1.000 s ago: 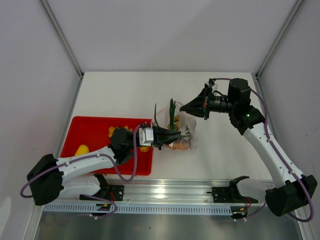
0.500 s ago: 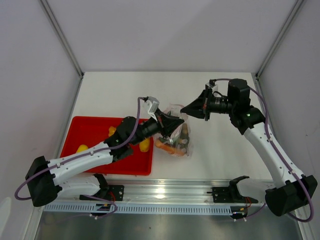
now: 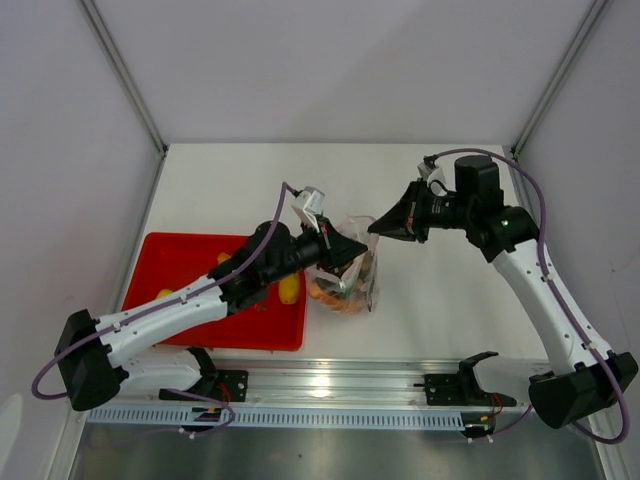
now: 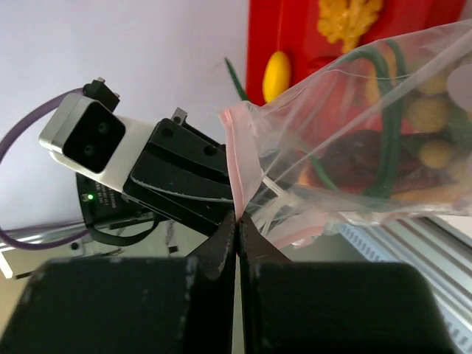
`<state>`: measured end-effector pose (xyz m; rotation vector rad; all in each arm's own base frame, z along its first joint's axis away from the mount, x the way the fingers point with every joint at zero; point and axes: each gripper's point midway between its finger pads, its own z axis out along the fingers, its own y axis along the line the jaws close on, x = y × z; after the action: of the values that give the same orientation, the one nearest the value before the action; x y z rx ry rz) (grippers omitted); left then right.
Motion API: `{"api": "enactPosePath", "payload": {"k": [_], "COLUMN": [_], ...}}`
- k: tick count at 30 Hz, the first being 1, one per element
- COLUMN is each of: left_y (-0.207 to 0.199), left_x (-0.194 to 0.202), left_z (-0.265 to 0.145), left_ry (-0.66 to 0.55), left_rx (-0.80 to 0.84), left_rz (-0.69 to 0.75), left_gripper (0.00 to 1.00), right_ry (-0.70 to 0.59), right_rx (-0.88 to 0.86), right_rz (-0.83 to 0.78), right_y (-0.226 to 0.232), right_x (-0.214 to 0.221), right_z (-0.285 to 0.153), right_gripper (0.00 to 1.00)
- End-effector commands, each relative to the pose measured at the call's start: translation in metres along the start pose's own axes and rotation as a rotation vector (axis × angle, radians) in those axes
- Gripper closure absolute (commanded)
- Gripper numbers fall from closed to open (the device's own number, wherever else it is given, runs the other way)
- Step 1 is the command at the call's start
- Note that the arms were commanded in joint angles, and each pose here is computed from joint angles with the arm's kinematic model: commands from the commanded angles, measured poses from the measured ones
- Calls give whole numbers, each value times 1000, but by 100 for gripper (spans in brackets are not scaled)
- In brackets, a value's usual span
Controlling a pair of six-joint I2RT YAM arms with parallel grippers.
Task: Place the food in the zip-top bag and seal the zipper
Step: Place the fake vegetable in the zipper food storage bag.
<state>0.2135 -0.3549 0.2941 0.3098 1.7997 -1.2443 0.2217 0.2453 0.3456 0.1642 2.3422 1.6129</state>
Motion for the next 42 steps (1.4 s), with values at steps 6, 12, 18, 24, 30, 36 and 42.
{"api": "enactPosePath", "payload": {"k": [6, 12, 18, 24, 30, 36, 42], "left_y": [39, 52, 40, 28, 28, 37, 40], "left_x": [23, 36, 67, 89, 63, 63, 104], "left_z": [-14, -11, 16, 21, 8, 0, 9], "left_ry": [73, 141, 396, 473, 406, 414, 565], "left_rx": [-165, -245, -210, -137, -168, -208, -205], "left_rz": [-70, -94, -49, -35, 62, 101, 108], "left_gripper": [99, 99, 99, 97, 77, 99, 94], "right_ry": [-59, -64, -69, -83, -137, -170, -209], "right_rx": [82, 114, 99, 89, 160, 157, 190], "right_rz": [-189, -232, -241, -252, -297, -299, -330], "right_y": [3, 4, 7, 13, 11, 14, 20], "right_x": [-7, -8, -14, -23, -32, -32, -38], "right_z": [-18, -23, -19, -15, -24, -35, -45], "right_gripper": [100, 100, 100, 100, 100, 100, 100]}}
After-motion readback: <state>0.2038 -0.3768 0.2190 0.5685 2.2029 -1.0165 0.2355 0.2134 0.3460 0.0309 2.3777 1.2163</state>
